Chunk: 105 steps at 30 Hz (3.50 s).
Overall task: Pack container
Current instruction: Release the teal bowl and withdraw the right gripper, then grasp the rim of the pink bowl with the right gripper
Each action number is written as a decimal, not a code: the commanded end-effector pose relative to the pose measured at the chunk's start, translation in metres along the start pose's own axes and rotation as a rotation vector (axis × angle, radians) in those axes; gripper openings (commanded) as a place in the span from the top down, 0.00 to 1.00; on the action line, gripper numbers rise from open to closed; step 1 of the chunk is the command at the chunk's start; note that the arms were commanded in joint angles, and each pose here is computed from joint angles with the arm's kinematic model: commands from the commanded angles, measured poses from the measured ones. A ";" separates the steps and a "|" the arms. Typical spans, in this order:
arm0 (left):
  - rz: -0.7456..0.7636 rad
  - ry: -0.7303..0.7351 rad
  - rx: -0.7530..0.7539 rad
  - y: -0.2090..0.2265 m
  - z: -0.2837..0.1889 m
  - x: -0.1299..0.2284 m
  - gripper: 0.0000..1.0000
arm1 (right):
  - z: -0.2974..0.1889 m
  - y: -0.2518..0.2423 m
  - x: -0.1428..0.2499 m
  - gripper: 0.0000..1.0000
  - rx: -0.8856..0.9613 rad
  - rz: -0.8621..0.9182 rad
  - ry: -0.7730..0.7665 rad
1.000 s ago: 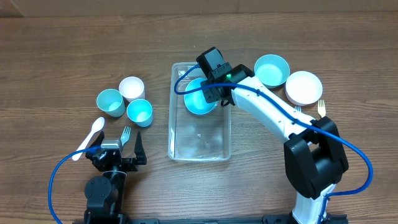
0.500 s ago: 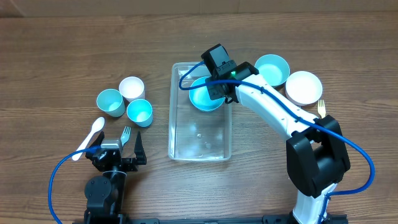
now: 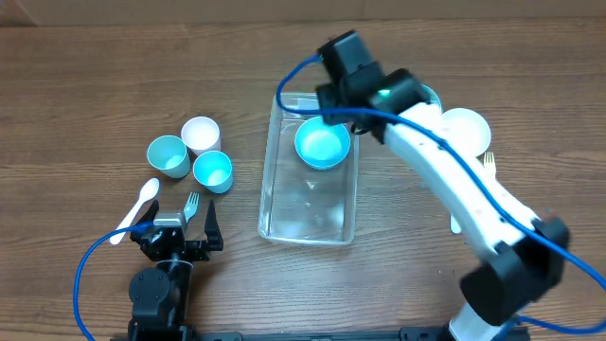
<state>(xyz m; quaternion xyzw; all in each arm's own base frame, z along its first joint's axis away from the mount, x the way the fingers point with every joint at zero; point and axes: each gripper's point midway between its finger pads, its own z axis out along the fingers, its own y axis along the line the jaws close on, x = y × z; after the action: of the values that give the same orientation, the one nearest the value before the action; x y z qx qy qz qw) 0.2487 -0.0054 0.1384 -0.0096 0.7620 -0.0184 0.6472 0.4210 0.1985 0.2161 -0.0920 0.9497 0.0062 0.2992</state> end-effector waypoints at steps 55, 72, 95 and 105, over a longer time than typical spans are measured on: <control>0.021 0.003 0.001 0.001 0.000 0.002 0.00 | 0.102 -0.288 0.159 0.48 0.169 0.716 0.452; 0.021 0.003 0.001 0.001 0.000 0.002 0.00 | 0.116 -0.292 0.177 0.61 0.132 0.729 0.503; 0.021 0.002 0.001 0.001 0.000 0.002 0.00 | 0.095 -0.296 0.152 0.96 0.128 0.723 0.446; 0.021 0.003 0.001 0.001 0.000 0.002 0.00 | 0.040 -0.268 0.123 0.96 0.111 0.665 0.377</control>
<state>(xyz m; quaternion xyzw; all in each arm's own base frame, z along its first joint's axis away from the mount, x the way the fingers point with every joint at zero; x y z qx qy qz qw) 0.2487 -0.0053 0.1383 -0.0097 0.7622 -0.0182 0.6471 0.3870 -0.1006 0.1004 0.2611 0.9614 0.0322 0.0802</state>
